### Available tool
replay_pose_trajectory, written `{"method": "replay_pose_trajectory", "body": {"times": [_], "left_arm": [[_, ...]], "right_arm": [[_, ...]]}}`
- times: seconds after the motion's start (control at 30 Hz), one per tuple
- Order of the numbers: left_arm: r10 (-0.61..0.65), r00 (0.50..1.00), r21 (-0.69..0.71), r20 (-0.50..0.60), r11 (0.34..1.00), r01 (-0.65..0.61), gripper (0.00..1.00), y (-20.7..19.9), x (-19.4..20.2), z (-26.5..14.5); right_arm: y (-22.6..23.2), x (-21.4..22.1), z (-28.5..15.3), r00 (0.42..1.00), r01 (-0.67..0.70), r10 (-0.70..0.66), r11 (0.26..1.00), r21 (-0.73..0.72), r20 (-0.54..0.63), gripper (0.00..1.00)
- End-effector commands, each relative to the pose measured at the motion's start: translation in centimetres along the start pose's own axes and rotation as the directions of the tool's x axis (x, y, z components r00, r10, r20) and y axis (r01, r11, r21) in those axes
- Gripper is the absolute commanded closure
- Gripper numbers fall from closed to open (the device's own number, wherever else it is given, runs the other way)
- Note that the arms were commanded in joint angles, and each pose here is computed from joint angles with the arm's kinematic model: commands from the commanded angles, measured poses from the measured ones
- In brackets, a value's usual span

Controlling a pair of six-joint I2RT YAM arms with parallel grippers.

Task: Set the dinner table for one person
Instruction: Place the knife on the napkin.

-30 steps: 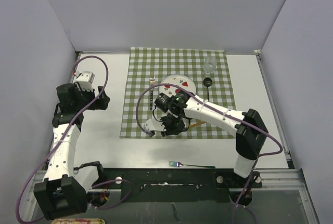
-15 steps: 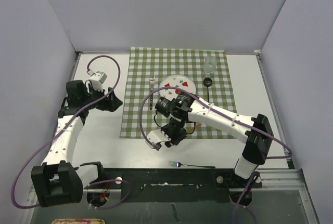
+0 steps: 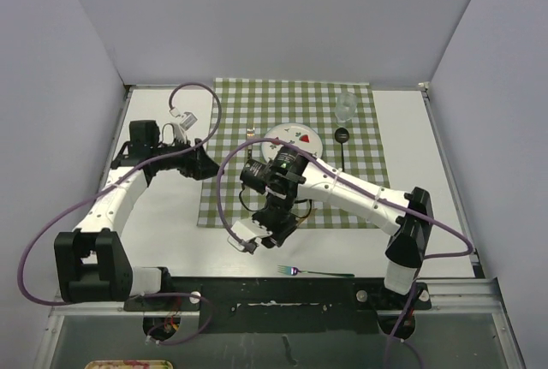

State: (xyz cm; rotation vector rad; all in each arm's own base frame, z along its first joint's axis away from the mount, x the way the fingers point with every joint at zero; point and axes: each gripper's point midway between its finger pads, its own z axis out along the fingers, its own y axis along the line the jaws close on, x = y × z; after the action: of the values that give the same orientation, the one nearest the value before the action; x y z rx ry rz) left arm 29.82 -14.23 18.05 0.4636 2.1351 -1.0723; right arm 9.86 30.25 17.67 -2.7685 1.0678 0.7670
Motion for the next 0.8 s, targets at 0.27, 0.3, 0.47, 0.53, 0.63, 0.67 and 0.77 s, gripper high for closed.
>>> {"method": "replay_pose_trajectory", "body": {"times": [0.27,0.3,0.47,0.53,0.63,0.67,0.77], "left_arm": [[-0.085,0.990,0.319,-0.109,0.941,0.116,0.28,-5.4,-1.3,2.3],[-0.090,0.989,0.326,-0.120,0.937,0.124,0.28,-5.5,-1.2,2.5],[-0.130,0.978,0.373,-0.163,0.910,0.183,0.28,-5.9,-1.1,3.1],[-0.137,0.972,0.398,-0.193,0.894,0.205,0.28,-6.4,-0.9,3.6],[-0.124,0.963,0.424,-0.239,0.879,0.218,0.29,-7.3,-0.4,4.6],[-0.110,0.961,0.434,-0.254,0.875,0.215,0.29,-7.8,-0.3,4.9],[-0.074,0.946,0.468,-0.314,0.855,0.222,0.29,-9.4,0.8,5.7]], "right_arm": [[0.8,-6.0,-1.2,0.984,0.162,-0.161,0.987,-0.010,0.072,1.00],[0.5,-6.2,-1.3,0.982,0.174,-0.174,0.985,0.003,0.069,1.00],[-1.7,-7.0,-2.1,0.969,0.233,-0.241,0.965,0.118,0.060,1.00],[-2.4,-7.4,-2.3,0.963,0.250,-0.261,0.958,0.143,0.062,1.00],[-3.6,-7.9,-2.6,0.957,0.268,-0.283,0.944,0.190,0.057,1.00],[-3.9,-8.1,-2.8,0.956,0.270,-0.287,0.941,0.201,0.057,1.00],[-4.5,-8.7,-3.6,0.949,0.286,-0.308,0.927,0.244,0.059,1.00]]}}
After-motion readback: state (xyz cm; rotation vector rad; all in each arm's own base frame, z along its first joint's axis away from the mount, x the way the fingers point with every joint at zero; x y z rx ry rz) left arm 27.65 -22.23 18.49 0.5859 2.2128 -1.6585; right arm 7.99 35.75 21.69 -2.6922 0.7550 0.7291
